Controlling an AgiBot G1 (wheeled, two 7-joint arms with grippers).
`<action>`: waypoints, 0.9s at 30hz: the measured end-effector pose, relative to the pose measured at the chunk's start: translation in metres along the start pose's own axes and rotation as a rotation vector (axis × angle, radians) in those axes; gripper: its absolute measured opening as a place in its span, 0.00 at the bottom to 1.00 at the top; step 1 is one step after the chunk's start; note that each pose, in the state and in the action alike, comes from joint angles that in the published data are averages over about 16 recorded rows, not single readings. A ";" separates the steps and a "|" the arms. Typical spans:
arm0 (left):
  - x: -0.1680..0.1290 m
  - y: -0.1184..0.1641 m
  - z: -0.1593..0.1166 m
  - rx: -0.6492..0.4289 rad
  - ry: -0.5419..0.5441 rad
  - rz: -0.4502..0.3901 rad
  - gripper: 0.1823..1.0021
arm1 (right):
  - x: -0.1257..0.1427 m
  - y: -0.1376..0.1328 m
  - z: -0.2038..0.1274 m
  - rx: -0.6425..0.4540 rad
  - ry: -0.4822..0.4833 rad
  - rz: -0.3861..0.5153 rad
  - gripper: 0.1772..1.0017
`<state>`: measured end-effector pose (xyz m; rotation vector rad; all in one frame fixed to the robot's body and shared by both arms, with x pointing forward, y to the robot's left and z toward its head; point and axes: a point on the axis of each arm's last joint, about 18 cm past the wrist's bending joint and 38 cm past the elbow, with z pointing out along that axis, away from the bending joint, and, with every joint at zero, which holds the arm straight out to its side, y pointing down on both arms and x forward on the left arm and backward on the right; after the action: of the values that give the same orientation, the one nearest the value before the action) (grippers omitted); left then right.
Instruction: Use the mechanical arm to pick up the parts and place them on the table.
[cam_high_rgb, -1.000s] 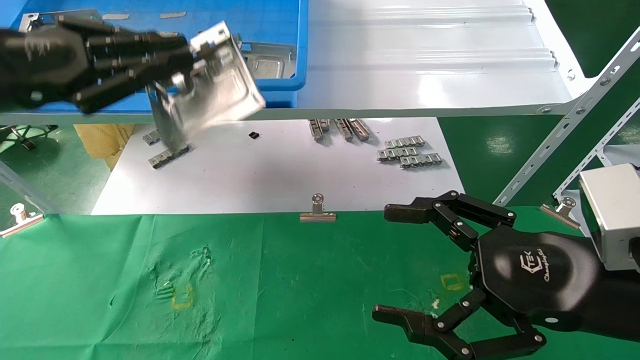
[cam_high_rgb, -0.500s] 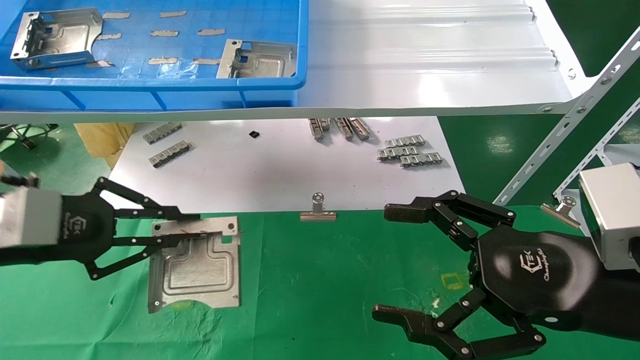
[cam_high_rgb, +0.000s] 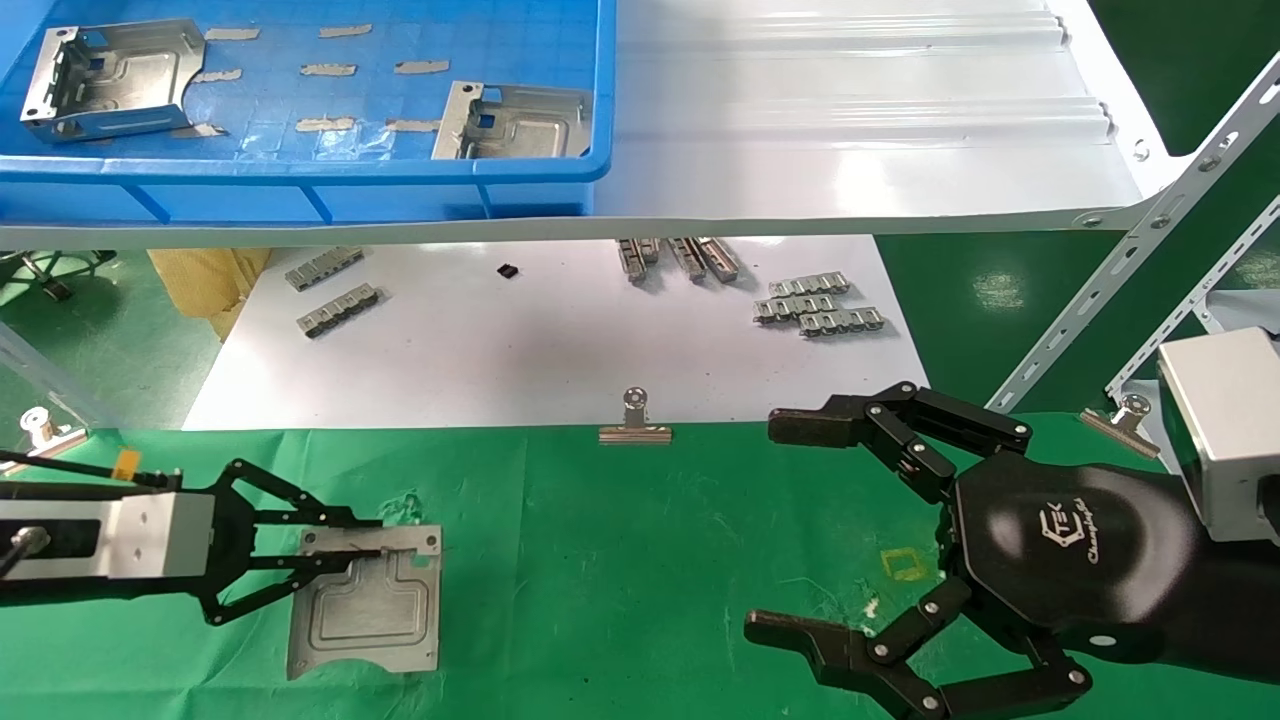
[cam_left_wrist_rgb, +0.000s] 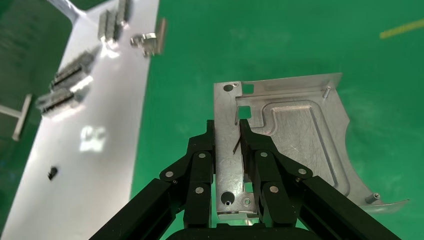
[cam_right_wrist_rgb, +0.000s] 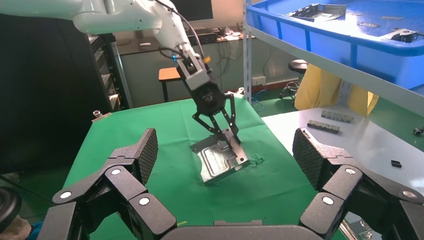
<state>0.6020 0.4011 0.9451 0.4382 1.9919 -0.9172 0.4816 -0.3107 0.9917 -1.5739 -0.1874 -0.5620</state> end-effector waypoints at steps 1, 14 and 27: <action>0.001 0.003 0.001 -0.006 0.002 0.001 0.11 | 0.000 0.000 0.000 0.000 0.000 0.000 1.00; 0.006 0.018 0.012 -0.031 -0.002 0.025 0.13 | 0.000 0.000 0.000 0.000 0.000 0.000 1.00; 0.003 0.012 0.012 0.049 -0.069 -0.186 0.28 | 0.000 0.000 0.000 0.000 0.000 0.000 1.00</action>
<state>0.6144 0.3999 0.9339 0.2473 1.9739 -1.0831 0.4816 -0.3107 0.9918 -1.5737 -0.1871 -0.5621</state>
